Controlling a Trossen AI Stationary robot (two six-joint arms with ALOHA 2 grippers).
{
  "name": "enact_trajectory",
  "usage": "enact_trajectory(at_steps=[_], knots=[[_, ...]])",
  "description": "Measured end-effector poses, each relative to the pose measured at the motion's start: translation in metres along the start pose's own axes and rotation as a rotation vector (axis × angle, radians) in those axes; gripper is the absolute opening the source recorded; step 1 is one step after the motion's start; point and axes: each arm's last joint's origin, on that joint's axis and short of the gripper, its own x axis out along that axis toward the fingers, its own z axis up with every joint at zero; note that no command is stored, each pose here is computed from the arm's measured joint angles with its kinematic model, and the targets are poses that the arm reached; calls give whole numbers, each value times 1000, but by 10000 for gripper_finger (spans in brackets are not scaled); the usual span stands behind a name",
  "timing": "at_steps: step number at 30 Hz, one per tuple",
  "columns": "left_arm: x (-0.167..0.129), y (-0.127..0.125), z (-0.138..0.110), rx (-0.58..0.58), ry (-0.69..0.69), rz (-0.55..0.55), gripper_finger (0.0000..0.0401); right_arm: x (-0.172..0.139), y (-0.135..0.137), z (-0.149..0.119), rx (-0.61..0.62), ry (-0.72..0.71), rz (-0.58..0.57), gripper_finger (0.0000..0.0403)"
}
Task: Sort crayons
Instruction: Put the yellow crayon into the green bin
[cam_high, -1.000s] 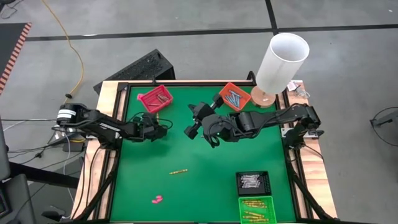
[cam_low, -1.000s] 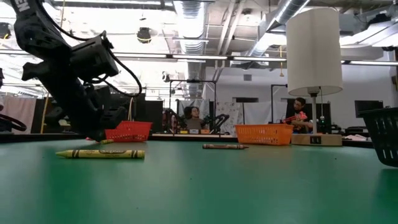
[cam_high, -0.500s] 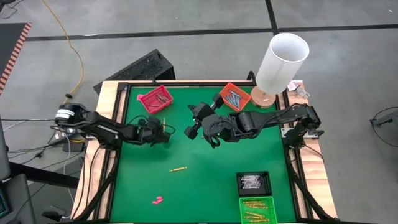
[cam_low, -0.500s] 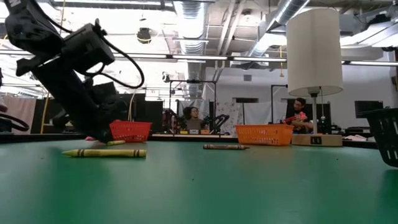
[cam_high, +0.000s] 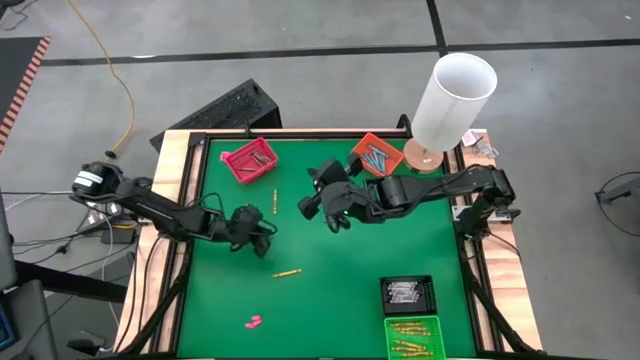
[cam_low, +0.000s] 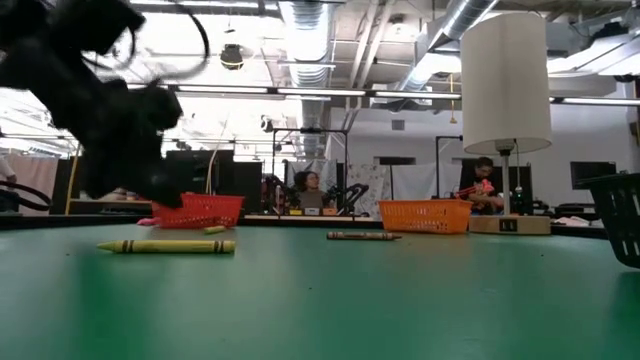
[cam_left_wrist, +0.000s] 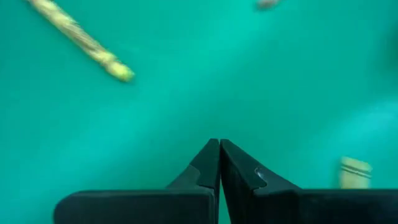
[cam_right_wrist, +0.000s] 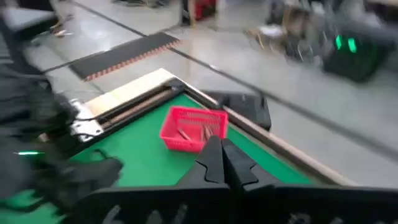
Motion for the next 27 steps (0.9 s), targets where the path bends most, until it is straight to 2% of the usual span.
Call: enact_trajectory(at_steps=[3,6,12,17,20,24,27], knots=[[-17,-9,5,-52,2,-132,0,15,-9,-14,93,67,-26,7],[-37,-16,13,-97,-10,-270,0,34,-16,-33,180,143,-17,34],[-83,-21,30,-175,-96,-544,0,73,-31,-70,386,259,61,135],[-116,-14,40,-200,-202,-697,0,95,-46,-89,514,277,100,211],[-130,-9,44,-229,-256,-750,0,100,-50,-92,527,264,86,225],[-143,-3,48,-256,-316,-793,0,111,-48,-98,496,261,79,220],[-147,0,49,-267,-338,-811,0,129,-39,-117,469,321,69,212]])
